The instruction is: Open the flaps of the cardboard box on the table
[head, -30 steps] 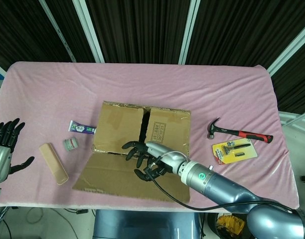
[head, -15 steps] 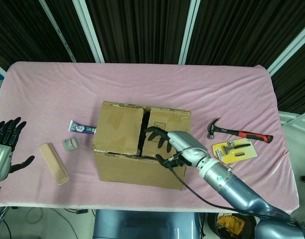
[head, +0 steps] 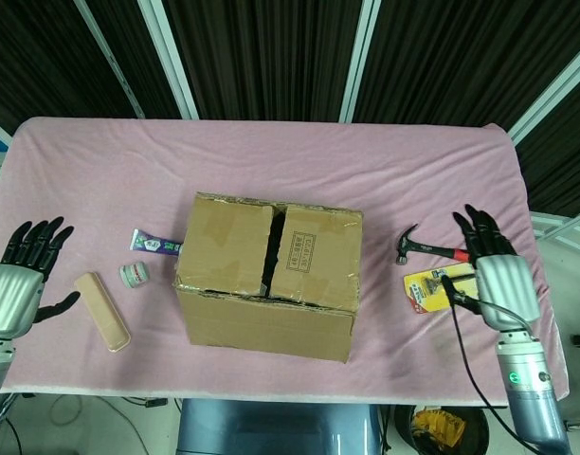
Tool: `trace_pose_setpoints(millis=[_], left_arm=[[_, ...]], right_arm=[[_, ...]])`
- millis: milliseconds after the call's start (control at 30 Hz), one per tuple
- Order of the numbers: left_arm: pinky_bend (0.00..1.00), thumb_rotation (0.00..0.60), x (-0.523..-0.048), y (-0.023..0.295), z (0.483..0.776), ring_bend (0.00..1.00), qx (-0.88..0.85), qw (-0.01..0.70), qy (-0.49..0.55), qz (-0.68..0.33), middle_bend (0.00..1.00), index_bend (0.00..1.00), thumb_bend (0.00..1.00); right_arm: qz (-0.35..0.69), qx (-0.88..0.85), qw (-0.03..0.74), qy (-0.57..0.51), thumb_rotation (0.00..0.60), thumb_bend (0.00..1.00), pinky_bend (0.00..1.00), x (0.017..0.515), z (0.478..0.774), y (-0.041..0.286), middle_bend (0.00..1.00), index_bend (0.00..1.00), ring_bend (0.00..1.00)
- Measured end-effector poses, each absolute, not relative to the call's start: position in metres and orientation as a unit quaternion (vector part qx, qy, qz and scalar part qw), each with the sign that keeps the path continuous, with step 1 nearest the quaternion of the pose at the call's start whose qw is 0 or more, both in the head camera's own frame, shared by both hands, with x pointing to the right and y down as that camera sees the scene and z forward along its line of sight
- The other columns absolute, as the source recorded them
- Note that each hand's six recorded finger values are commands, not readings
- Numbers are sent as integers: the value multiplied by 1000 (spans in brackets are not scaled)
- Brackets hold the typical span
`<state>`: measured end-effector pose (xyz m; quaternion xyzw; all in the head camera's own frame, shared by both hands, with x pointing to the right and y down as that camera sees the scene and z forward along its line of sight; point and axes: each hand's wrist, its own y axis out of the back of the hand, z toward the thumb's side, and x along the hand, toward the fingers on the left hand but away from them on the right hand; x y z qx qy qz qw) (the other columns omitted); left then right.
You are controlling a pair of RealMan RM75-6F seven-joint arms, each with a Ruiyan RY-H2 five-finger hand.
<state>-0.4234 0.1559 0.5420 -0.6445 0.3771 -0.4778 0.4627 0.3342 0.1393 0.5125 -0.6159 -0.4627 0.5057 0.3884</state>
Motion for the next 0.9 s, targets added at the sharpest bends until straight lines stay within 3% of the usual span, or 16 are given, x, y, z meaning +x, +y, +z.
trace_pose_setpoints(millis=[200, 300, 533, 667, 900], left_arm=[[0, 600, -384, 132, 541, 0, -670, 491, 323, -453, 0, 0, 145], [0, 600, -362, 120, 543, 0, -687, 500, 285, -444, 0, 0, 202], [88, 600, -297, 90, 555, 0, -728, 512, 160, -427, 45, 33, 611], [144, 600, -251, 73, 560, 21, -738, 533, 76, -407, 113, 98, 765], [226, 600, -166, 59, 559, 103, -735, 583, -8, -346, 213, 177, 817]], right_arm=[[555, -563, 417, -448, 600, 243, 215, 382, 534, 166, 0, 0, 0], [558, -558, 419, -449, 600, 243, 215, 392, 543, 174, 0, 0, 0], [547, -566, 409, -462, 600, 242, 215, 404, 557, 179, 0, 0, 0], [540, -570, 402, -470, 600, 242, 215, 408, 561, 180, 0, 0, 0], [533, -579, 393, -475, 600, 245, 215, 410, 566, 182, 0, 0, 0]])
